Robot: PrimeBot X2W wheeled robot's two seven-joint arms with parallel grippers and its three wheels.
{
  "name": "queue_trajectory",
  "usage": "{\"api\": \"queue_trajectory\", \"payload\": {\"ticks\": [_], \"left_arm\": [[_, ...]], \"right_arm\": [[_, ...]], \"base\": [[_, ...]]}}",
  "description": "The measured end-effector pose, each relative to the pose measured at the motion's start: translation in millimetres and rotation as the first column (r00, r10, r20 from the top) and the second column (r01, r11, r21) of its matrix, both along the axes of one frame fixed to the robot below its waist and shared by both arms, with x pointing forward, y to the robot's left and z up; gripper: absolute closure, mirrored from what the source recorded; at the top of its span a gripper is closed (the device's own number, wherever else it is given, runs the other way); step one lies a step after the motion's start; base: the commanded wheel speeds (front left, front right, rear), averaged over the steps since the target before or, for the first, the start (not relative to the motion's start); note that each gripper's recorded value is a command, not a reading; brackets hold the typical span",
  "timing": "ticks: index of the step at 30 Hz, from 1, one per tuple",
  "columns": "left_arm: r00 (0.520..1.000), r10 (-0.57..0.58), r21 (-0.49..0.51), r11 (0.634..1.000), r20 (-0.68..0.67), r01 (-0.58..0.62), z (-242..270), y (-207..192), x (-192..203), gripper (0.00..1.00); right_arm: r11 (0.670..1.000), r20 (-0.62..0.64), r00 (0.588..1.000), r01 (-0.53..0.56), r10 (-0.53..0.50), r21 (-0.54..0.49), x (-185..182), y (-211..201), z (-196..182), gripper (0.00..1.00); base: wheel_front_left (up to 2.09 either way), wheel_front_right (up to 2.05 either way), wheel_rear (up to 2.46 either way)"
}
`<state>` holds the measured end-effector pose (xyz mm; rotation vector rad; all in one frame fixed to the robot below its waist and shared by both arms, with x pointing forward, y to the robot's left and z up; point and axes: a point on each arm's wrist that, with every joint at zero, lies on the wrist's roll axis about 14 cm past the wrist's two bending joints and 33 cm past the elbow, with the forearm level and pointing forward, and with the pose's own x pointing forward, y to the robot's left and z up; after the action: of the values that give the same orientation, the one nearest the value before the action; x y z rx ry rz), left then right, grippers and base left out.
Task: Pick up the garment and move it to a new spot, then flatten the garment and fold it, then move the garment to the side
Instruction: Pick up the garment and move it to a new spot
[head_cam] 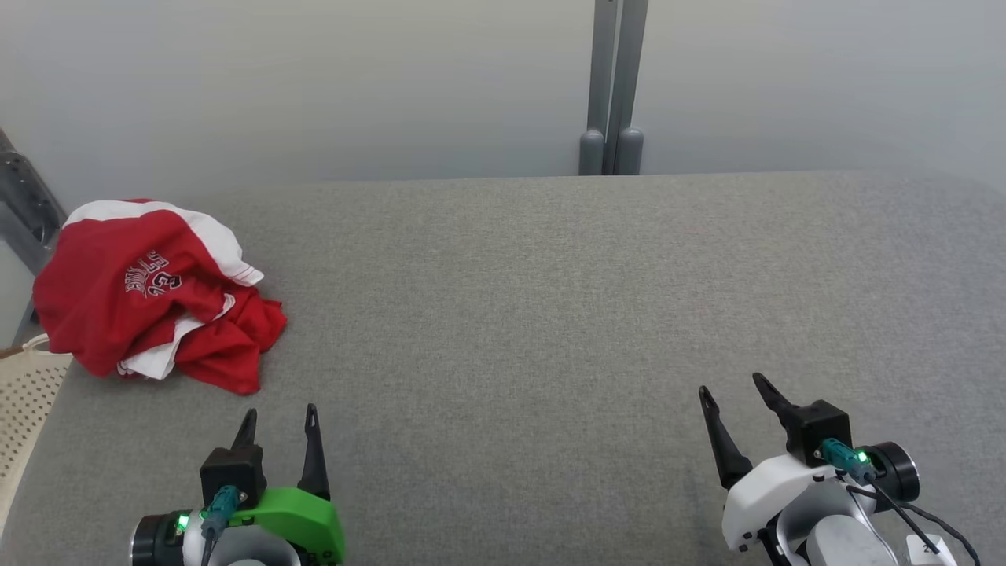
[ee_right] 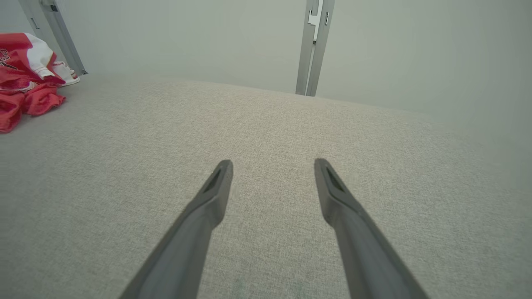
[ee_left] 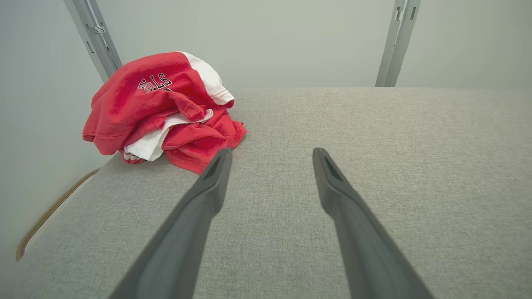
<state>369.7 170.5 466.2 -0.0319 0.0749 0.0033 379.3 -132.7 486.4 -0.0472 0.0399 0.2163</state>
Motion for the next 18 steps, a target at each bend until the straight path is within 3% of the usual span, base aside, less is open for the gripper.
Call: {"api": "queue_trajectory", "payload": {"ticks": [9, 18], "left_arm": [[0.997, 0.072, -0.088, 0.993, -0.024, -0.074, -6.4, 20.3, -19.0, 0.00], [0.980, 0.199, -0.128, 0.972, -0.013, -0.199, -2.0, 63.2, -50.6, 0.00]], "right_arm": [[0.994, 0.012, 0.996, -0.089, 0.088, 0.060, 3.6, 33.7, 2.5, 0.00], [0.966, 0.022, 0.972, -0.234, 0.233, 0.109, 7.1, 88.2, 6.6, 0.00]], "base": [[0.00, 0.00, 0.00], [0.00, 0.00, 0.00]]}}
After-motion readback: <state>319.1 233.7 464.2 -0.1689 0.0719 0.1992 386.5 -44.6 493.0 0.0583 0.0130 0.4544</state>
